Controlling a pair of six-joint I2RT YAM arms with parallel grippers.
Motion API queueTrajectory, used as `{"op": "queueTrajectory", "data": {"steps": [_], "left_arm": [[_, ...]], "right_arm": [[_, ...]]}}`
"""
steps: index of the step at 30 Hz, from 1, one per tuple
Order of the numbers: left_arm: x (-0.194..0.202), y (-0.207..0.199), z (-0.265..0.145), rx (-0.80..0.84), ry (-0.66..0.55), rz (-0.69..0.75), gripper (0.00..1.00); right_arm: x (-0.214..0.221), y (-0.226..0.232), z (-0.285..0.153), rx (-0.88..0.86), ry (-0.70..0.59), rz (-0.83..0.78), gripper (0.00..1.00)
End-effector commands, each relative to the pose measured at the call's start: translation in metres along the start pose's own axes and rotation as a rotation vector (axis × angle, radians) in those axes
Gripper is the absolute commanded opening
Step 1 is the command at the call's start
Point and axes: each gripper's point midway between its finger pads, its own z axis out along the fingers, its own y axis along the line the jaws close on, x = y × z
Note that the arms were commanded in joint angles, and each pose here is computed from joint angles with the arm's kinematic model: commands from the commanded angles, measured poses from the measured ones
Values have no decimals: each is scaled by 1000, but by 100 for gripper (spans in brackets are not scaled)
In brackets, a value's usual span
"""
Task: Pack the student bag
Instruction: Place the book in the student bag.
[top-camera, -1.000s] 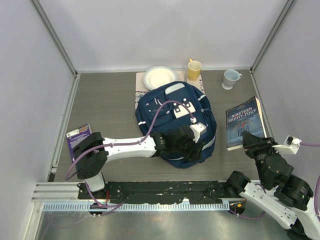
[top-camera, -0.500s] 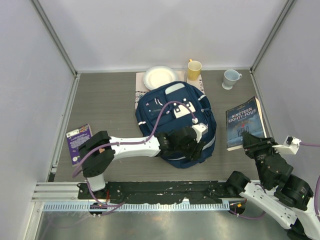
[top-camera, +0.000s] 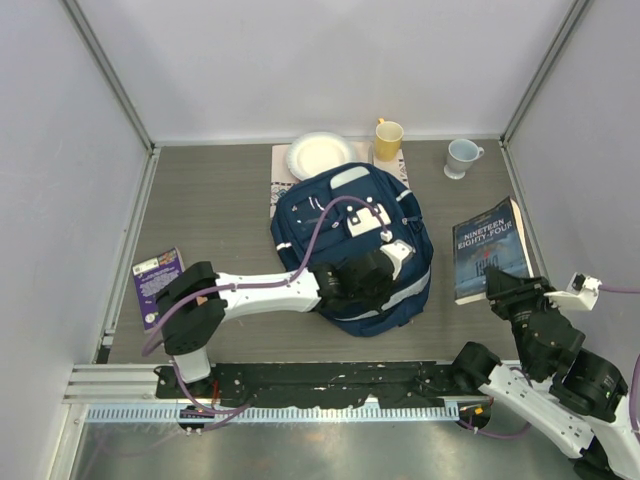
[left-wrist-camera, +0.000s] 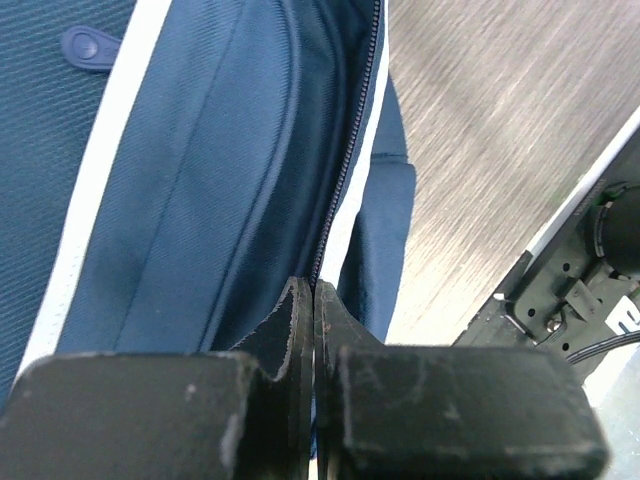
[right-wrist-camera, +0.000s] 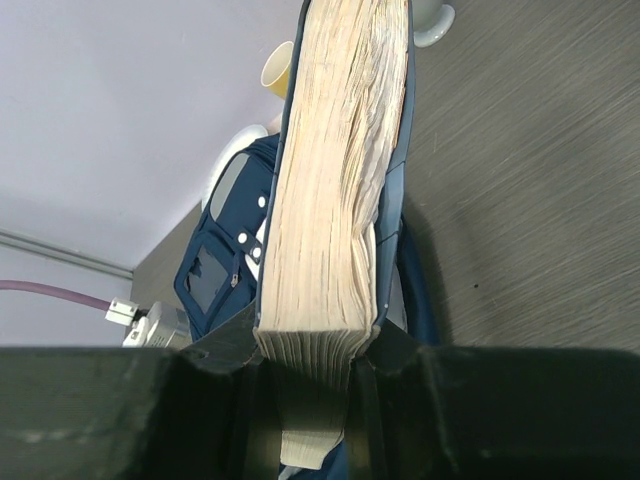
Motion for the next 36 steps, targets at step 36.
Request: {"op": "queueTrajectory", "data": {"steps": [36], "left_arm": [[-196, 67, -179, -217, -579, -200, 0]], "right_arm": [[108, 85, -5, -273, 446, 482, 1]]}}
